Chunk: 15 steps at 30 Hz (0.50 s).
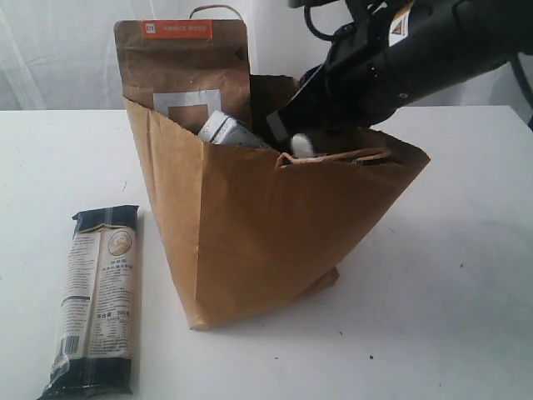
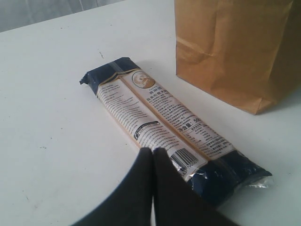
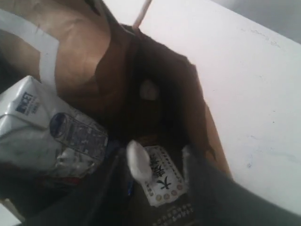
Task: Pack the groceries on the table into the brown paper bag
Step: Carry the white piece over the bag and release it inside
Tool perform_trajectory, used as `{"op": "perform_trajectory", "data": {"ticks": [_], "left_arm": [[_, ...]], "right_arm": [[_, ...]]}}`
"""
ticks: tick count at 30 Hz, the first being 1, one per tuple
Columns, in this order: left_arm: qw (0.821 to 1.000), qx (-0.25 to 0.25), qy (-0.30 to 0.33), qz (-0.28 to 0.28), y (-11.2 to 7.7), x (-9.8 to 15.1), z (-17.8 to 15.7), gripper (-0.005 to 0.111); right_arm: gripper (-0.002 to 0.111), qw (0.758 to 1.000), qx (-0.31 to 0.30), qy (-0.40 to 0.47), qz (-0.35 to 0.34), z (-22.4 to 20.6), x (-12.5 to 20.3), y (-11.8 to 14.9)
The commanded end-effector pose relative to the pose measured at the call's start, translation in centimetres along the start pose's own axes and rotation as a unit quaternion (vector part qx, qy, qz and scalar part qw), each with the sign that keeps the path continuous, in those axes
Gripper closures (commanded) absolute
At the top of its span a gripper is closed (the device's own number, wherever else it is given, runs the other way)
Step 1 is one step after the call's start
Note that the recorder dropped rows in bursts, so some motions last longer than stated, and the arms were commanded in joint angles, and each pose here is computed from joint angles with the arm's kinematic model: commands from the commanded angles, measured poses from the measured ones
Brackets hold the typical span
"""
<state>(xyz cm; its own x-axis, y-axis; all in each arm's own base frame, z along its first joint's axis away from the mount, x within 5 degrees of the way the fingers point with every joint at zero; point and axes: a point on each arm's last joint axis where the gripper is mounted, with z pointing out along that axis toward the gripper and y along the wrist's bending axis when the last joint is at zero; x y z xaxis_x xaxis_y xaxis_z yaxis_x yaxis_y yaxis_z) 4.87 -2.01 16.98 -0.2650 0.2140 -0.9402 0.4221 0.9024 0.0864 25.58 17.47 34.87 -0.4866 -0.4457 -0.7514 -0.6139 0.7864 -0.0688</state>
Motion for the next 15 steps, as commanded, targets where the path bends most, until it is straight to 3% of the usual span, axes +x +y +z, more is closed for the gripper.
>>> {"op": "perform_trajectory", "data": {"ticks": [1,5,9,15], "left_arm": [[1.0,-0.002,-0.002,-0.004,0.0,0.1,0.0,0.107],[1.0,-0.002,-0.002,-0.004,0.0,0.1,0.0,0.107],[1.0,-0.002,-0.002,-0.004,0.0,0.1,0.0,0.107],[1.0,-0.002,-0.002,-0.004,0.0,0.1,0.0,0.107]], "right_arm": [[0.045,0.999,0.002,-0.041,-0.006,-0.6,-1.0,0.0],[0.048,0.998,0.007,-0.068,-0.008,-2.2,-1.3,-0.1],[0.06,0.993,0.017,-0.116,0.002,-5.1,-1.4,-0.2],[0.081,0.979,0.023,-0.201,0.028,-9.4,1.9,0.1]]}}
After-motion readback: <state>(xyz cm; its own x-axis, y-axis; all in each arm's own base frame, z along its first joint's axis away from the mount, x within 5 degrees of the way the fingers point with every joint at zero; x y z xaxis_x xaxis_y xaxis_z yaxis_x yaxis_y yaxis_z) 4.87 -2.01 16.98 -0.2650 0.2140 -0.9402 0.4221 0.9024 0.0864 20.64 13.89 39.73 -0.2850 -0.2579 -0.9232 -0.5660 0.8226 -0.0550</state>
